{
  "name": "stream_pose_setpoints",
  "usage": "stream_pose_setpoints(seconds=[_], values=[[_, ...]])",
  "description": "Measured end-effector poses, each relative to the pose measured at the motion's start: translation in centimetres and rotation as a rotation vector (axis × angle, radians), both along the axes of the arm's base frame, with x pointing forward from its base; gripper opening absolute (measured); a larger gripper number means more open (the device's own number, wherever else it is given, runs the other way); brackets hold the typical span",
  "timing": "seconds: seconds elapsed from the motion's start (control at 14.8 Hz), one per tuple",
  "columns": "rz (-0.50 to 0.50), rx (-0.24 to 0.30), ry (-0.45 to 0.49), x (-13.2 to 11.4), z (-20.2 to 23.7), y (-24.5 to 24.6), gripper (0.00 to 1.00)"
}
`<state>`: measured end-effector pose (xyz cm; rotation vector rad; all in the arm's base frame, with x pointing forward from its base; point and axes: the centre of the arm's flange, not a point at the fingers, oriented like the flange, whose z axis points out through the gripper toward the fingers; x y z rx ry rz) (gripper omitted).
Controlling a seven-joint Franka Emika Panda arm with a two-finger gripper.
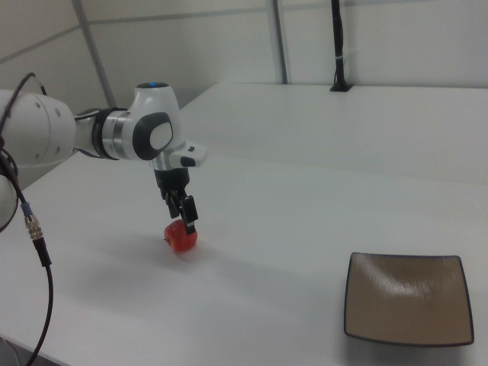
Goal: Apples placed on a ceramic plate
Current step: 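Close the gripper around the red apple and lift it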
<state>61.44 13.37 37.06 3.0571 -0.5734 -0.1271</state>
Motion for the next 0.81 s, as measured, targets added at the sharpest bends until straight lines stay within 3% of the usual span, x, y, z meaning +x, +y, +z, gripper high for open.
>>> stream_pose_setpoints(seconds=[0.54, 0.68, 0.81], values=[[0.006, -0.010, 0.025, 0.3, -3.4, 1.8, 0.98], [0.024, -0.023, 0.022, 0.1, -3.4, 2.5, 0.89], [0.018, -0.027, 0.017, 0.1, -3.2, 3.0, 0.68]])
